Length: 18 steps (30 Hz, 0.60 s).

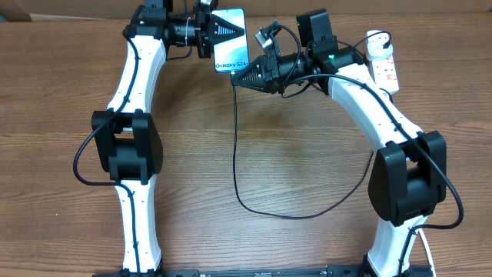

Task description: Plug charger to phone and switch on socket

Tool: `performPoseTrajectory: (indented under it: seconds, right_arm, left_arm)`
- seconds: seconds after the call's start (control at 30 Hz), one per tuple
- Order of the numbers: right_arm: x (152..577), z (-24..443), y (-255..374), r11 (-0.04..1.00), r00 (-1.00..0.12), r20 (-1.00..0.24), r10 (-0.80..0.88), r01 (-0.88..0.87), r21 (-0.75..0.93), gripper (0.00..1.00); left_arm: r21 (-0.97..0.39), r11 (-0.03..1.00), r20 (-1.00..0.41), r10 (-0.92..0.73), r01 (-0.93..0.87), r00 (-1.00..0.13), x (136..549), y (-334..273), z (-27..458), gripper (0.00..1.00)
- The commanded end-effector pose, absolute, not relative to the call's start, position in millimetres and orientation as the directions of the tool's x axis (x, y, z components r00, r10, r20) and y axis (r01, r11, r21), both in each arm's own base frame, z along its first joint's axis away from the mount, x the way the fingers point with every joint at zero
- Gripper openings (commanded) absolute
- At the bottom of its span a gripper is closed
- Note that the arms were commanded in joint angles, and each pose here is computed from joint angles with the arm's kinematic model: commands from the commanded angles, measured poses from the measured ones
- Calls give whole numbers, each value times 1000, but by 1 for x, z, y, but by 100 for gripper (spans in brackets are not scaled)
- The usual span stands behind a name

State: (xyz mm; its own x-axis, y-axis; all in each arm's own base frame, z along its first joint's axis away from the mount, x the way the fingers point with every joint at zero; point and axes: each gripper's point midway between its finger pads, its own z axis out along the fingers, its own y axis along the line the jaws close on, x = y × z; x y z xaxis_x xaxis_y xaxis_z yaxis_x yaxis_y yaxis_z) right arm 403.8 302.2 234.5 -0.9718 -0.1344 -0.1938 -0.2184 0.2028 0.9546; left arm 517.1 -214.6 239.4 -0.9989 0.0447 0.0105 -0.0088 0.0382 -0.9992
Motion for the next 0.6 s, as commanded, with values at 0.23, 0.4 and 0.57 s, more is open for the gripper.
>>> performPoseTrajectory:
  seconds: [0.23,0.4,0.57]
  right_arm:
    - [417,236,297,195,-973,-205,-106,-223,955,4]
    - [415,235,297,184,-974,-195,-116,-214,959,4]
    - [412,233,298,186,-977,-175,-124,-196,963,4]
  left_arm:
    - [-998,-13,-70,98,69,-993,504,-219,270,4]
    - [-997,-13,-72,98,71,-993,504,-219,271,4]
    - [-996,-15,-93,96,92,-991,506,-218,272,4]
